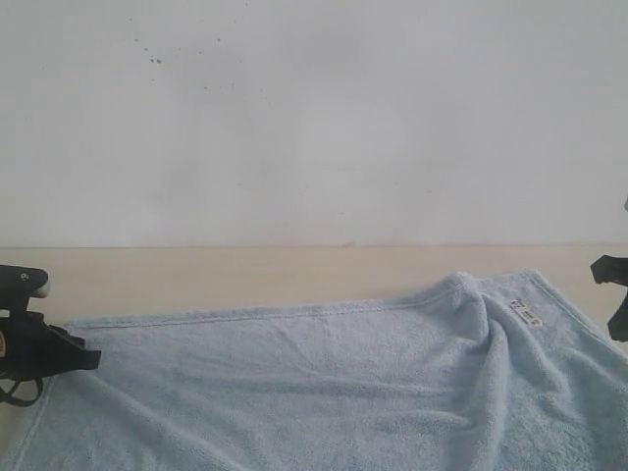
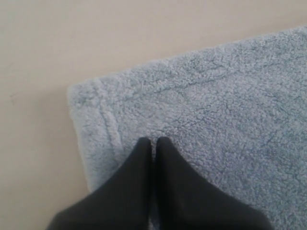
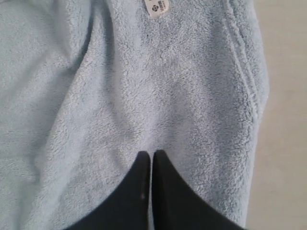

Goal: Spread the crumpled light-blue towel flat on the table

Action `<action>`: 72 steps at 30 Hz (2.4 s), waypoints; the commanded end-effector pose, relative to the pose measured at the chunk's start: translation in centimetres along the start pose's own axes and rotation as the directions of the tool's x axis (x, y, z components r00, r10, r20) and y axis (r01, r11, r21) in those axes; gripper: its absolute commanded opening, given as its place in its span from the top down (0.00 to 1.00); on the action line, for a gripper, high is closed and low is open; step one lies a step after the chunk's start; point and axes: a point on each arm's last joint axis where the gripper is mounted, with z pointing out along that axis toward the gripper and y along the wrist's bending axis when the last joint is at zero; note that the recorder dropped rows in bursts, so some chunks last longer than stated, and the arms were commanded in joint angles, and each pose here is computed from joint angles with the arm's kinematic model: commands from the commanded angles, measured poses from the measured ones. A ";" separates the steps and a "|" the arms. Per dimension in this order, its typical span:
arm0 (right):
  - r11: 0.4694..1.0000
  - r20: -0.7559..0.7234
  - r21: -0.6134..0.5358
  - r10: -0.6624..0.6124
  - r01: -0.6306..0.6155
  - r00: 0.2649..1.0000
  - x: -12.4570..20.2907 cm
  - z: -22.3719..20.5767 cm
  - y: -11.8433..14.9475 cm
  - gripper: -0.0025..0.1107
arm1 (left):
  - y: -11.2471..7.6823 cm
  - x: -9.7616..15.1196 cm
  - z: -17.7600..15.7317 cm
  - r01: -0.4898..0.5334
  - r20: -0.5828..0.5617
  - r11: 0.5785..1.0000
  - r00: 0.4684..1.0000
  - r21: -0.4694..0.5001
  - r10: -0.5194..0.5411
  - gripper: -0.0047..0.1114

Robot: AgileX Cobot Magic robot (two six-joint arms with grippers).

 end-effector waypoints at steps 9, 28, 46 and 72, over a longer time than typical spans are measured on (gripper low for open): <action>0.980 -0.016 0.197 0.040 -0.036 0.999 0.2 -0.3 -1.9 0.97 | 3.0 3.4 -2.0 -0.105 -0.398 0.978 0.917 -0.182 0.025 0.93; 0.983 -0.076 0.121 0.149 -0.139 0.986 0.7 2.0 -2.0 0.97 | 4.3 -4.7 -8.9 0.292 0.049 0.912 0.956 -0.289 -0.291 0.93; 0.982 -0.019 0.044 0.182 -0.181 0.983 0.1 2.1 -1.4 0.97 | -11.0 0.8 -6.2 -0.108 -0.066 0.934 0.988 0.341 0.139 0.93; 0.965 -0.143 0.253 0.113 -0.074 0.983 6.4 4.7 -2.1 0.97 | -10.0 0.7 -6.3 -0.052 -0.051 0.950 0.996 0.307 0.071 0.93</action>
